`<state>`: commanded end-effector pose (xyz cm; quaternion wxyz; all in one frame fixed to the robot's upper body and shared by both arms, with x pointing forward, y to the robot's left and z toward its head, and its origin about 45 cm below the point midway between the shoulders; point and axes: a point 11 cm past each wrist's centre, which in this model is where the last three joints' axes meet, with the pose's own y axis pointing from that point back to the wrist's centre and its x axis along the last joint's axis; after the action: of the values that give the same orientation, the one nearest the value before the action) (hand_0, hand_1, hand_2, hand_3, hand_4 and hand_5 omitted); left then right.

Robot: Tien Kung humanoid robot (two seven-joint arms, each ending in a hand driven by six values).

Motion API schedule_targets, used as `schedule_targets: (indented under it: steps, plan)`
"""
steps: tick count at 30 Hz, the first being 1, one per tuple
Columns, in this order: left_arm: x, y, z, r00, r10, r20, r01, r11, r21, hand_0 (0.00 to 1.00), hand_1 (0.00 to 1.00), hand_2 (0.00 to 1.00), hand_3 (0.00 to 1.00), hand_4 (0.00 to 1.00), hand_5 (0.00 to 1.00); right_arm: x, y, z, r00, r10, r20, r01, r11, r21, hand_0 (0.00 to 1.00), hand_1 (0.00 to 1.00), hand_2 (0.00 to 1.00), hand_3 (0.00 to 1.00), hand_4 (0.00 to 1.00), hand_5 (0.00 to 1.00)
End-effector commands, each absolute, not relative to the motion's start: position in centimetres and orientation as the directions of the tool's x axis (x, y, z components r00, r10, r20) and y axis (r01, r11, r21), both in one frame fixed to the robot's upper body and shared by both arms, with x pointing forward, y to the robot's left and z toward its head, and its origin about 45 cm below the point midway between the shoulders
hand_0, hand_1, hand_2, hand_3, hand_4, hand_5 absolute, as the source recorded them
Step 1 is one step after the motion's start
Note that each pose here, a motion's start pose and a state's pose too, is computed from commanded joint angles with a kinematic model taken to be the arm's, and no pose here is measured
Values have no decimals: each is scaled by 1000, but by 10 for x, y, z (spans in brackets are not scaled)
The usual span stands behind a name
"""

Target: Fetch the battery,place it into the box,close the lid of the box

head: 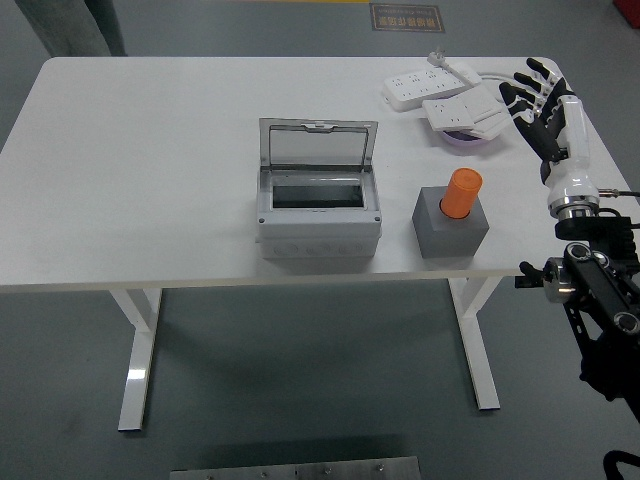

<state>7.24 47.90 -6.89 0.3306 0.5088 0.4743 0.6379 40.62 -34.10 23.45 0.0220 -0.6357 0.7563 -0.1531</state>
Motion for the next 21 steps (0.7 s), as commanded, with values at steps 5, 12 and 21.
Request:
schedule_targets:
  steps: [5,12,21]
  plan:
    - [74,478,-69,-260,906,334,59,-330,942,657,681,545,554,449,2,406,-338,222,-217,-960,177,-951,166,-262,686,678,705,756,941,299]
    - [76,479,-68,-254,908,333,56,-330,942,658,679,544,554,441,2,409,-329,207,-205,-961,187,-960,161,-227,667,663,690,744,936,300]
    - [78,478,-68,-251,909,332,54,-330,943,656,680,539,550,434,2,409,-312,188,-155,-967,202,-978,121,-170,769,738,747,767,937,304]
